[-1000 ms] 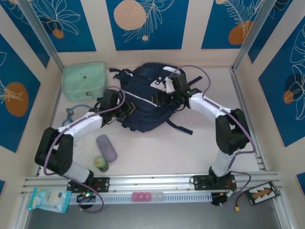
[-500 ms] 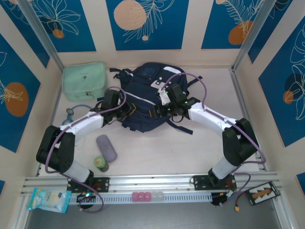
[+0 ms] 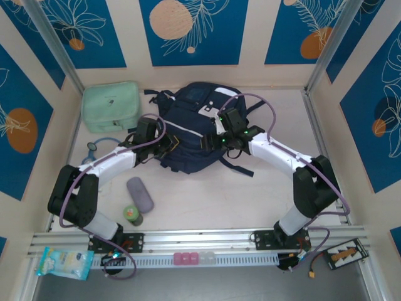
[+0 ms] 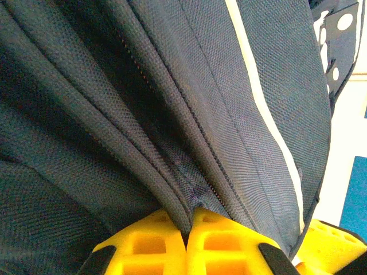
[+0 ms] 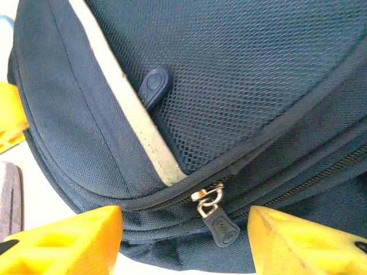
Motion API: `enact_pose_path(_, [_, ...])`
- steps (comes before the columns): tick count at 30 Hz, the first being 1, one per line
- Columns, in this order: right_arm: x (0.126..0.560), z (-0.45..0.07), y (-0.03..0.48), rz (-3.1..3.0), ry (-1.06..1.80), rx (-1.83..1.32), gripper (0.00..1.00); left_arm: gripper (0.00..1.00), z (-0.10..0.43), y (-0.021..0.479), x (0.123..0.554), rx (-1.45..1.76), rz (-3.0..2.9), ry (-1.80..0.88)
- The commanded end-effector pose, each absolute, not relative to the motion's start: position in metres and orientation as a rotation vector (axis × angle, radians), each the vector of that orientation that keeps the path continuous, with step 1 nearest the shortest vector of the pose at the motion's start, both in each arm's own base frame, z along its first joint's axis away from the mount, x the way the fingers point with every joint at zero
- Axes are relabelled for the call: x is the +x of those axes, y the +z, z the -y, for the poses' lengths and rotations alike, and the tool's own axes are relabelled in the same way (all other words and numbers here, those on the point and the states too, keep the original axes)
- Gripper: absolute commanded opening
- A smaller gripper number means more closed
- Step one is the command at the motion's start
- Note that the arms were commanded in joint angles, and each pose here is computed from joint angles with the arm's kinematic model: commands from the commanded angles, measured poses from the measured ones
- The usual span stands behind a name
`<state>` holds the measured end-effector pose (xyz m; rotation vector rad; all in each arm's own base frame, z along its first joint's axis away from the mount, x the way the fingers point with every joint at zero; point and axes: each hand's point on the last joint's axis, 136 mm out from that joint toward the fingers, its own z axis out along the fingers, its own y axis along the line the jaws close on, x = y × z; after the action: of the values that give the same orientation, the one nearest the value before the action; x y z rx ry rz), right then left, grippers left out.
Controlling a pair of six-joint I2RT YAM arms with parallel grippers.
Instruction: Pack books, pencil case, and school supplies into a backpack
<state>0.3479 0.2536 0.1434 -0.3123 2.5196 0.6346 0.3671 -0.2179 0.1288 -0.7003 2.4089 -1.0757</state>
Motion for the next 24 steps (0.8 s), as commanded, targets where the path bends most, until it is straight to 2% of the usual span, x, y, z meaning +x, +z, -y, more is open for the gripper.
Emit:
enact_pose_path(1, [0.348,-0.256,0.153,-2.501,0.663,-0.315,0.52,0.00,0.232,0.151,0.373,-0.615,-2.361,-1.154])
enact_pose_path(3, [0.347,-0.255,0.147,-2.508,0.587,-0.387,0.43,0.00,0.232,0.151,0.373,-0.613,-2.360,-1.155])
enact_pose_path(5, [0.346,-0.254,0.143,-2.498,0.519,-0.466,0.37,0.00,0.232,0.152,0.374,-0.615,-2.359,-1.157])
enact_pose_path(10, [0.349,-0.247,0.132,-2.491,0.410,-0.539,0.35,0.00,0.232,0.153,0.374,-0.612,-2.359,-1.159])
enact_pose_path(20, [0.358,-0.253,0.116,-2.506,0.363,-0.545,0.29,0.00,0.232,0.153,0.374,-0.615,-2.362,-1.157])
enact_pose_path(24, [0.357,-0.252,0.117,-2.500,0.356,-0.551,0.12,0.00,0.232,0.151,0.374,-0.617,-2.367,-1.155])
